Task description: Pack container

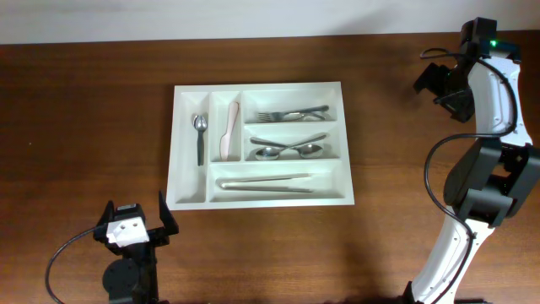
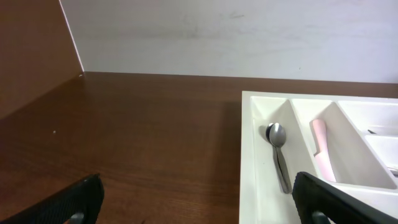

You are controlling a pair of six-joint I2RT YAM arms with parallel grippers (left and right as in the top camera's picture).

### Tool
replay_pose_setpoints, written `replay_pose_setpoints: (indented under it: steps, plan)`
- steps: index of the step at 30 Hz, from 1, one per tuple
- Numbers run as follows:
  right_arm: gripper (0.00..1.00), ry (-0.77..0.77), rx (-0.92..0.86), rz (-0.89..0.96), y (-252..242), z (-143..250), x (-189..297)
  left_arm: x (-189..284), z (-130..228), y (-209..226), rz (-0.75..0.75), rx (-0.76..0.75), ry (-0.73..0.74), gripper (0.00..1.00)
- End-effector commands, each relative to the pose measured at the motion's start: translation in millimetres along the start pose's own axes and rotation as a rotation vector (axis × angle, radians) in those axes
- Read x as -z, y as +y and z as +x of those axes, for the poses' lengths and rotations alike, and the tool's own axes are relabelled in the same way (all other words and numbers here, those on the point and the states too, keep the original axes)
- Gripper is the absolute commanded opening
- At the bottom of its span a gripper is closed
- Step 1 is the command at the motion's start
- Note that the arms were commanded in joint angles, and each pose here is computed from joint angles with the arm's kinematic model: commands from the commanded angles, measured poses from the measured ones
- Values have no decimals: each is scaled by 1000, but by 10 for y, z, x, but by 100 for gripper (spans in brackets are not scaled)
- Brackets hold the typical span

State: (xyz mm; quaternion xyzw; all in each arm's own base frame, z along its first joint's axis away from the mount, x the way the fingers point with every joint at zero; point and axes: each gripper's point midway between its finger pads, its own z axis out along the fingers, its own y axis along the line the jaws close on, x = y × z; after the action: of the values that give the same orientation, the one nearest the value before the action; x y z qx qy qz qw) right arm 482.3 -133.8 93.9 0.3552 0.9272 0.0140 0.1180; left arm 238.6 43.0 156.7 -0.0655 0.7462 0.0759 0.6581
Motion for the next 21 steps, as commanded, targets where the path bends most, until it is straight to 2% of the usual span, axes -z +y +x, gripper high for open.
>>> replay_pose_setpoints:
  steps: [1, 21]
  plan:
    - [99, -29, 4, -15, 21, -73, 100, -2, 9, -9, 8, -21, -5, 99]
    - [99, -34, 12, -5, 3, -81, 100, -2, 9, -9, 8, -21, -5, 99]
